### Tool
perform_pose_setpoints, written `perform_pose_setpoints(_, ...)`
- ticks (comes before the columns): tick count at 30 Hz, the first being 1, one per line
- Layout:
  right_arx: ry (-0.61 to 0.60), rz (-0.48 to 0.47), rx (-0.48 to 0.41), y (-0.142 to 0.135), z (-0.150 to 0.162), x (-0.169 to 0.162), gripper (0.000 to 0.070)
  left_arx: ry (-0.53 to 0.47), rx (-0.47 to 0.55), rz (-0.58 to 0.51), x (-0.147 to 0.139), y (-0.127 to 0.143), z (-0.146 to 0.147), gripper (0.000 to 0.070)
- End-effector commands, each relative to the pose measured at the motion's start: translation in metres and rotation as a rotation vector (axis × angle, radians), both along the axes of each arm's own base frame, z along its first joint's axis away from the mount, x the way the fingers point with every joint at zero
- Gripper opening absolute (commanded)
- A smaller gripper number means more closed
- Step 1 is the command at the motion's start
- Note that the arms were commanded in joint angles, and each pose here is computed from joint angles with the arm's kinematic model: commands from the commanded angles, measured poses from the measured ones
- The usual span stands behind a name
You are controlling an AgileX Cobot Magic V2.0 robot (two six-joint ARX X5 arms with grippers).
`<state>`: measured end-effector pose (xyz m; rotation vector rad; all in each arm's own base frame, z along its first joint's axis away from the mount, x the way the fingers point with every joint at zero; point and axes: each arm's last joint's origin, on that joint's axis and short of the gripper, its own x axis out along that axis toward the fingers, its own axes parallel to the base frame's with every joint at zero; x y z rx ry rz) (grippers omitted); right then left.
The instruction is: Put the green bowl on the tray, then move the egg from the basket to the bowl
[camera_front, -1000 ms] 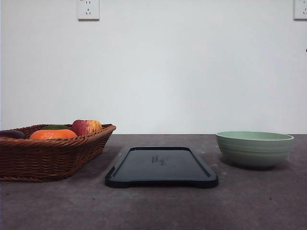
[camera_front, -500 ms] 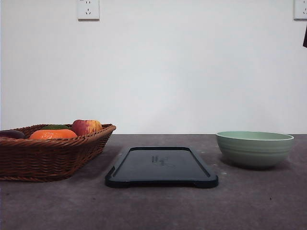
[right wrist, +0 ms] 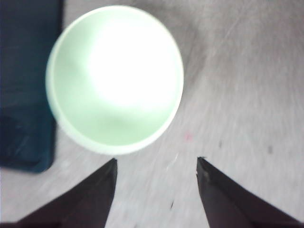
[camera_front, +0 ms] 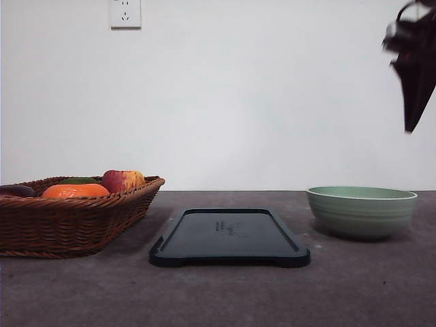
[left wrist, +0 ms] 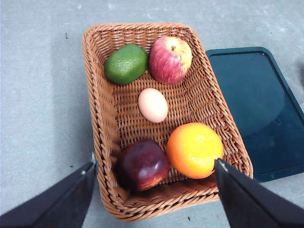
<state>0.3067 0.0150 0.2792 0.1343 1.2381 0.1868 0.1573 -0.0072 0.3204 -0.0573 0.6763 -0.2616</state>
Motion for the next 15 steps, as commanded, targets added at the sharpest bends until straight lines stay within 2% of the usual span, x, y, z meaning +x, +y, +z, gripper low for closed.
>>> perform_pose_setpoints(1,-0.015,0.017,-0.011,0.000,-0.005,0.012,0.0329,-0.025,0.001,-0.010,0.001,0.000,0.006,0.0501)
perform_pose_setpoints(13,0.021,0.023,-0.013,0.001,-0.052,0.047,0.0327,-0.025,0.001,-0.010,0.001,0.000,0.006,0.0501)
perform_pose_setpoints(15,0.035,0.025,-0.014,0.001,-0.058,0.049,0.0232,-0.025,0.001,-0.010,0.001,0.000,0.006,0.0501)
